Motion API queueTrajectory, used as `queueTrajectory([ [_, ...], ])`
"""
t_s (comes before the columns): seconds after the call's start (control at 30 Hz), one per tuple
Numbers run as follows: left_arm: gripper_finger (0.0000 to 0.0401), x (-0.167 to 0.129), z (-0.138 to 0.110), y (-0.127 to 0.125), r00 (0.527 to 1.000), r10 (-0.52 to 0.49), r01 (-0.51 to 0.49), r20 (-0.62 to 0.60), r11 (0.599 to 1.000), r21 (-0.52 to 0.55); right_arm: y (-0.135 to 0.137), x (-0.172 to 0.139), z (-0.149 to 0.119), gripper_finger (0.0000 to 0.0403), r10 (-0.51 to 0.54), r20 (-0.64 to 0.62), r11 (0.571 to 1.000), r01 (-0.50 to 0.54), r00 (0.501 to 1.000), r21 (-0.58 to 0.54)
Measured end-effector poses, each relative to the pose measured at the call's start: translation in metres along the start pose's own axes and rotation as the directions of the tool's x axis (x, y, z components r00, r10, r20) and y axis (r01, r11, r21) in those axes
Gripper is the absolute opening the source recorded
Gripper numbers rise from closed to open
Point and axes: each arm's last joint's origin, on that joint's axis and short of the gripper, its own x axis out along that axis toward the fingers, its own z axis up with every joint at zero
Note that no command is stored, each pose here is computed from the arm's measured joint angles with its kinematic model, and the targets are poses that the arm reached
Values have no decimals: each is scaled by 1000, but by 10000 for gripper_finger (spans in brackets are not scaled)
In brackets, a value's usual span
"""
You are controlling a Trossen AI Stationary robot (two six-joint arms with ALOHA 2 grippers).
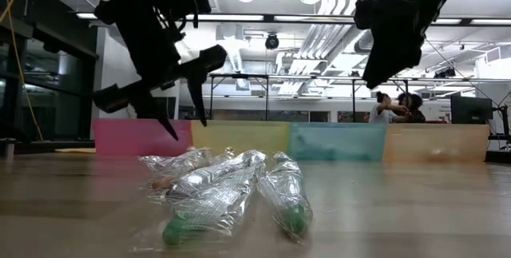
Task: Pick & Place Toothbrushes
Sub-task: Put the orange toothbrush into the yellow bin
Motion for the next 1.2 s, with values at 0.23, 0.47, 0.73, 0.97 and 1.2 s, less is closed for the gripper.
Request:
queueTrajectory([
  [0.23, 200, 20, -1, -6, 998, -54, 56, -33, 997, 59, 1, 0, 1, 188, 7, 9, 1000, -7, 1000, -2],
  [0.47, 196, 31, -1, -6, 998, -45, 48, -33, 996, 76, 1, 0, 1, 188, 9, 9, 1000, -9, 1000, -2],
  [0.73, 120, 34, -1, -9, 996, -76, 78, -41, 995, 65, 1, 0, 1, 188, 8, 9, 1000, -8, 1000, -2],
  [0.97, 17, 34, -2, -12, 993, -108, 109, -50, 994, -2, 1, 0, 1, 188, 7, 10, 1000, -7, 1000, 2],
  [1.2, 4, 26, -3, -14, 990, -131, 130, -60, 991, -31, 1, 0, 1, 188, 7, 10, 1000, -7, 1000, 4],
])
